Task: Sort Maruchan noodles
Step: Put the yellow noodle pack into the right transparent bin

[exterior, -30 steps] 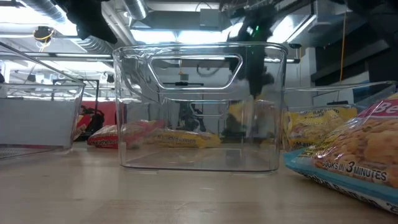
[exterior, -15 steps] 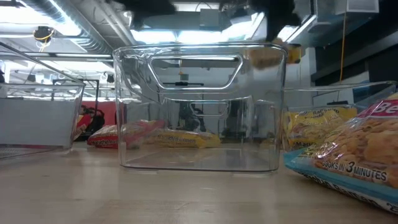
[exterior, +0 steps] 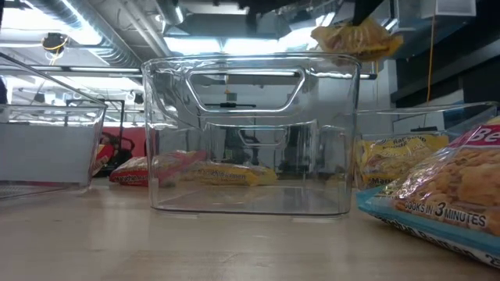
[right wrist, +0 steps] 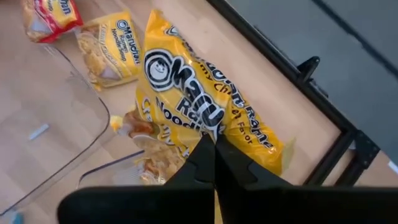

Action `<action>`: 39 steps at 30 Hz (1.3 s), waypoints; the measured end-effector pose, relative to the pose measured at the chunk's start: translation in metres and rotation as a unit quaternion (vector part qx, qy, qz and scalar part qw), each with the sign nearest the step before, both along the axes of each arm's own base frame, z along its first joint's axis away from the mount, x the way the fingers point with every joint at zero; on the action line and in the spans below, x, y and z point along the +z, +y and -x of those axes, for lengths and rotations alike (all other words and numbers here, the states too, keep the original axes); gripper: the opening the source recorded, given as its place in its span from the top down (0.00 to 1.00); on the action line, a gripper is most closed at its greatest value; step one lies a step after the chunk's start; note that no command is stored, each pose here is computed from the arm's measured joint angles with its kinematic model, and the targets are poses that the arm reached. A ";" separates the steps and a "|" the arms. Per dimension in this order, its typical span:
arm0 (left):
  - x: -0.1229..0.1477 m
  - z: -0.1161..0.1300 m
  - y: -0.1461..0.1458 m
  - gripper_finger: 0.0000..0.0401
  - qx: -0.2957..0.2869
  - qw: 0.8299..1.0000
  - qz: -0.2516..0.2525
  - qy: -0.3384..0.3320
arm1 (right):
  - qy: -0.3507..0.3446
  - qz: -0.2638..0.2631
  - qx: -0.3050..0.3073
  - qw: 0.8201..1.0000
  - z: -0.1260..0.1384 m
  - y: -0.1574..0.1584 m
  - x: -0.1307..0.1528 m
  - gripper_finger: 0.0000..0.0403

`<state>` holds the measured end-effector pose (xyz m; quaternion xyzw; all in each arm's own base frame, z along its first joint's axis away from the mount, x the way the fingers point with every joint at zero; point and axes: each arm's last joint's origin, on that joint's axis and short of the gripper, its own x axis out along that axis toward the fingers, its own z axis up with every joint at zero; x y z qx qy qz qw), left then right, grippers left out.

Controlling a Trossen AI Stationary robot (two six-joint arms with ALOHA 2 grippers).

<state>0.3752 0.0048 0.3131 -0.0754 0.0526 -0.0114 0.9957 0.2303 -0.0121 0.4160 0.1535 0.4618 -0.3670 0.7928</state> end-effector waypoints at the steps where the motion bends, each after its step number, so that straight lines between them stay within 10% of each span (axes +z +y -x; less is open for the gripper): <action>1: 0.001 -0.006 -0.002 1.00 -0.004 1.000 -0.014 0.006 | -0.002 0.007 -0.001 1.000 0.000 0.003 0.000 1.00; 39: -0.079 -0.067 -0.046 1.00 -0.054 0.996 -0.010 0.068 | -0.065 -0.029 -0.068 0.995 0.006 0.103 -0.068 1.00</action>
